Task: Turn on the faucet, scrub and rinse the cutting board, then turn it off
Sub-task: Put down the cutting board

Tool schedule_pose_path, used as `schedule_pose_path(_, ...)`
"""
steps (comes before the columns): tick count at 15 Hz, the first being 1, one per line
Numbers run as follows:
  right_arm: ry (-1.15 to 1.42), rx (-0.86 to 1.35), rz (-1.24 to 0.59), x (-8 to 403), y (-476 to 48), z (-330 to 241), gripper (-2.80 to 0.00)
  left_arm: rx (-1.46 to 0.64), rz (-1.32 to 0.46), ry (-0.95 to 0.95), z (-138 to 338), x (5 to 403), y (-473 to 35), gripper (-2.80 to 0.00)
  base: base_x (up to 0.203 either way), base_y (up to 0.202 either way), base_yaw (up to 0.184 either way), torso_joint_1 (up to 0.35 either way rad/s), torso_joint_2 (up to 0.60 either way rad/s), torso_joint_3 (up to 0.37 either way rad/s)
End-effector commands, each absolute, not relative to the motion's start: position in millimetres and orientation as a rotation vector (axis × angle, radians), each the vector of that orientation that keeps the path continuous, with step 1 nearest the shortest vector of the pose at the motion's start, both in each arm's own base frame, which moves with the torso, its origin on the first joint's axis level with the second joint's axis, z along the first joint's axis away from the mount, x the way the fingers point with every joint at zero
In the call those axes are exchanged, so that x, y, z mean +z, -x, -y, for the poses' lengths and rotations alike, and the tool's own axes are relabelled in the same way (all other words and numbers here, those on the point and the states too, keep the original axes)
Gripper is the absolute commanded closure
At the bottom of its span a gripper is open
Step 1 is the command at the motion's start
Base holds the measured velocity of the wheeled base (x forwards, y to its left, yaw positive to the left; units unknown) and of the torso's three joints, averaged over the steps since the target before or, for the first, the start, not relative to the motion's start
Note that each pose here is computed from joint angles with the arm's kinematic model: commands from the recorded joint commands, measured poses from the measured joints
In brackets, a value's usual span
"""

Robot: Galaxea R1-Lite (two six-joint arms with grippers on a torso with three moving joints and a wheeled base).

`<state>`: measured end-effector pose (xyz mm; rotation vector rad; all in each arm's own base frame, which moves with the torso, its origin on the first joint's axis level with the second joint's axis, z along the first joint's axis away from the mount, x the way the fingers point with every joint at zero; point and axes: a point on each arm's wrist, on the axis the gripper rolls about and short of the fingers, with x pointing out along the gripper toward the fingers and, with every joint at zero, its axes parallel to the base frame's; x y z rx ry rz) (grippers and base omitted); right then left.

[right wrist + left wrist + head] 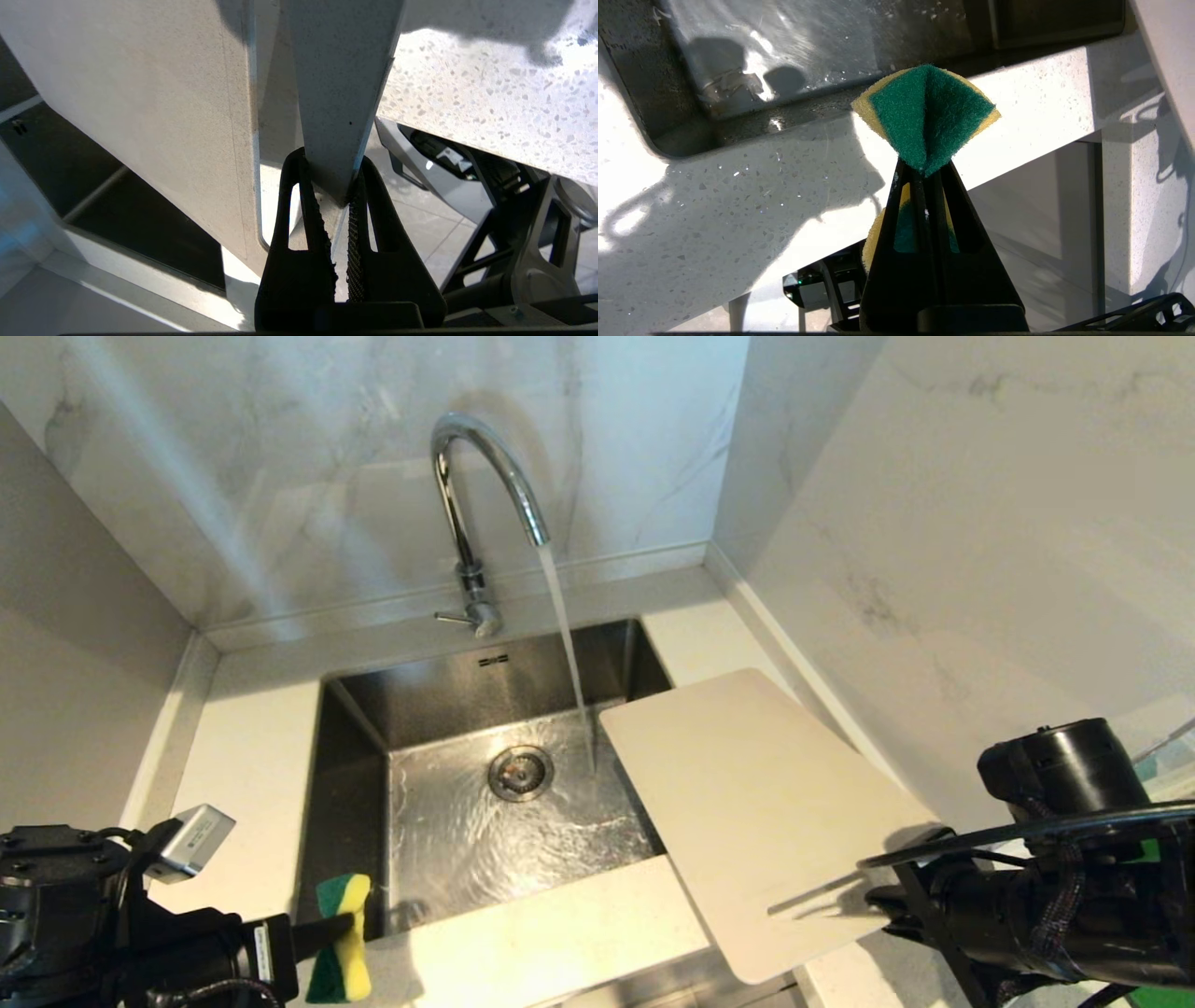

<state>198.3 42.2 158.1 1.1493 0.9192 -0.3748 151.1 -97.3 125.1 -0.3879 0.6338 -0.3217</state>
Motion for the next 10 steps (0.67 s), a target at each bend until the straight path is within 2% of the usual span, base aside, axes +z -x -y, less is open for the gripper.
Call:
schedule_pose_path(1, -1.147, -0.397, -0.945, 151.6, -197.9, -42.5, 0.0, -0.318, -0.636, 0.389, 96.8, 123.8, -150.9, 0.0, 0.0, 0.0, 0.0, 0.0, 0.0, 0.0)
schedule_pose_path(10, -1.144, -0.405, -1.076, 130.7, -202.9, -45.2, 0.0, -0.319, -0.641, 0.388, 97.5, 123.1, -151.6, 0.0, 0.0, 0.0, 0.0, 0.0, 0.0, 0.0)
